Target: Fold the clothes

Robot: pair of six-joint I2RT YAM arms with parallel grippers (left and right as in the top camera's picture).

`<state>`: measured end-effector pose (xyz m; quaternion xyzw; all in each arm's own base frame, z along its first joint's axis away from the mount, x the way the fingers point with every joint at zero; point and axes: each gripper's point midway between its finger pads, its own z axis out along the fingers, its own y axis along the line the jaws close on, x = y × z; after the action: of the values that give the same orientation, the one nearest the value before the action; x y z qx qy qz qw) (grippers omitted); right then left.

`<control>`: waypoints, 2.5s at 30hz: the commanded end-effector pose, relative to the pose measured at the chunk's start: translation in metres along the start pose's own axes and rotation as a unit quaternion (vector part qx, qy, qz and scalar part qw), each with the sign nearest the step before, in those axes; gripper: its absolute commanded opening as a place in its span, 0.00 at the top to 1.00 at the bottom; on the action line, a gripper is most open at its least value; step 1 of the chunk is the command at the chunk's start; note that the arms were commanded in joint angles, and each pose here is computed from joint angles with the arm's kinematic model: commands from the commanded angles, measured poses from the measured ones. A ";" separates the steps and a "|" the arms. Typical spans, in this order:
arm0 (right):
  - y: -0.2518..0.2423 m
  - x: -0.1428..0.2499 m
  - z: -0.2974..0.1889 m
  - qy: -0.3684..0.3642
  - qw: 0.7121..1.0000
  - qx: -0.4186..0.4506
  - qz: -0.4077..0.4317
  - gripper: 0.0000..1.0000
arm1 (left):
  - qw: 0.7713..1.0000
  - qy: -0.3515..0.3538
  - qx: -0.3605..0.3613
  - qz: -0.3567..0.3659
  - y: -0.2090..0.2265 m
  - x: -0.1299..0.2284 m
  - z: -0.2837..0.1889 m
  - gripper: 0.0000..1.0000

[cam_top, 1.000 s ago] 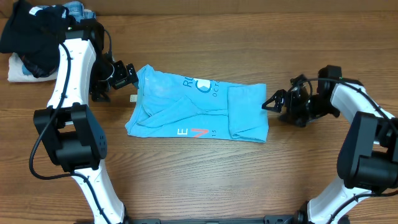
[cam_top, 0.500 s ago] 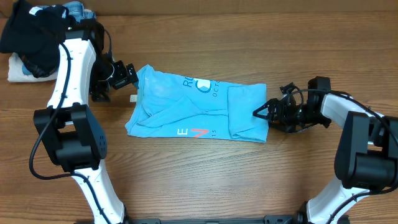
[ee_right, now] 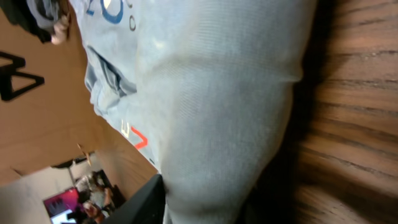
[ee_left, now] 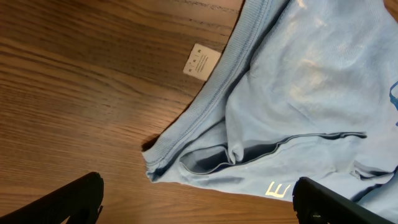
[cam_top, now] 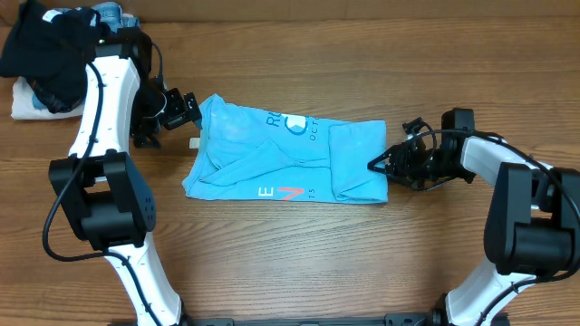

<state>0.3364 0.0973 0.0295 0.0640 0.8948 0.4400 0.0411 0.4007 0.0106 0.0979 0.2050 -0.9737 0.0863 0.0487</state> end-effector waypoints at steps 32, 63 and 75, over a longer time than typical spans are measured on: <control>-0.044 -0.029 -0.070 -0.090 0.979 0.126 0.134 0.96 | 1.000 -0.010 -0.015 0.015 0.002 -0.001 -0.002 0.00; -0.047 -0.022 -0.090 -0.108 0.962 0.186 0.167 0.96 | 0.994 -0.012 0.029 0.108 -0.081 0.017 0.029 0.00; -0.047 -0.022 -0.090 -0.108 0.962 0.186 0.167 0.96 | 0.988 0.012 0.079 0.131 -0.091 0.022 0.061 0.00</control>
<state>0.3321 0.0009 0.0313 0.2726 0.9257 0.2616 0.0197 0.4155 -0.0818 0.0594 0.1006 -0.9833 0.1491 0.0259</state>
